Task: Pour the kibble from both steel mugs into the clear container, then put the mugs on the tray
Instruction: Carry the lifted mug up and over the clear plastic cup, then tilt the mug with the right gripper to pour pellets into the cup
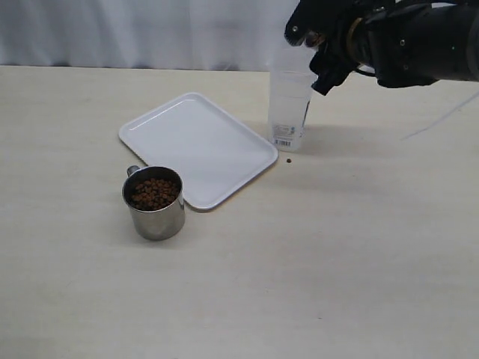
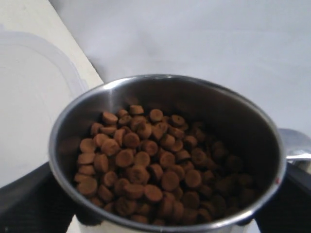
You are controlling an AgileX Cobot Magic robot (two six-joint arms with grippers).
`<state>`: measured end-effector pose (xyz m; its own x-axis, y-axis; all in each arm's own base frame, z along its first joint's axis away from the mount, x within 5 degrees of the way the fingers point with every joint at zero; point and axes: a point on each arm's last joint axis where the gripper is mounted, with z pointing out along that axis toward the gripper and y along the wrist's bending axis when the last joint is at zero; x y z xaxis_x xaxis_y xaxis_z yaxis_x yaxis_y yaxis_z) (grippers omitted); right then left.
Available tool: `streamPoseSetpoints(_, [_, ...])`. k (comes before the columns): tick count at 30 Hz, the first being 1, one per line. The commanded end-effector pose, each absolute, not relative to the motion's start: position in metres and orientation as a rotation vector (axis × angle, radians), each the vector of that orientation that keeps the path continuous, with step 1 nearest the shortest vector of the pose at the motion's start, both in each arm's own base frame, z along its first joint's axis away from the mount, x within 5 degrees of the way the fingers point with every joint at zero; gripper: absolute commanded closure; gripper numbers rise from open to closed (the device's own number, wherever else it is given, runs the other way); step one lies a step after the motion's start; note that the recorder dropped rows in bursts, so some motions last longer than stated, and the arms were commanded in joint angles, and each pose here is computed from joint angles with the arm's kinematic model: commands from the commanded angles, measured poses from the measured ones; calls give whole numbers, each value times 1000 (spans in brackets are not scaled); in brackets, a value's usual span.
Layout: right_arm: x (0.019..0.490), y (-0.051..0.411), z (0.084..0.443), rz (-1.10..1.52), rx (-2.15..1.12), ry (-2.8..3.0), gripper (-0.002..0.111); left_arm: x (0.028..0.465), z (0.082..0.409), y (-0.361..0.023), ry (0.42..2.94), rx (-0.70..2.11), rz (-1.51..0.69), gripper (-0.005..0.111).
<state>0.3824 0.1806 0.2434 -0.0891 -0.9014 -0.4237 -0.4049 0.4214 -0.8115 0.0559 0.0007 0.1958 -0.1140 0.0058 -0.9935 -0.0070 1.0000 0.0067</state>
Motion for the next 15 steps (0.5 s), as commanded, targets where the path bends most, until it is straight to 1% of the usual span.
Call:
streamPoseSetpoints(1, [391,180,252,-670,-1147,1649,104,56,195,1,1680,-2,16,107])
streamPoseSetpoints(15, [394,182,252,-802,-1332,1539,104,56,195,1,1680,-2,16,107])
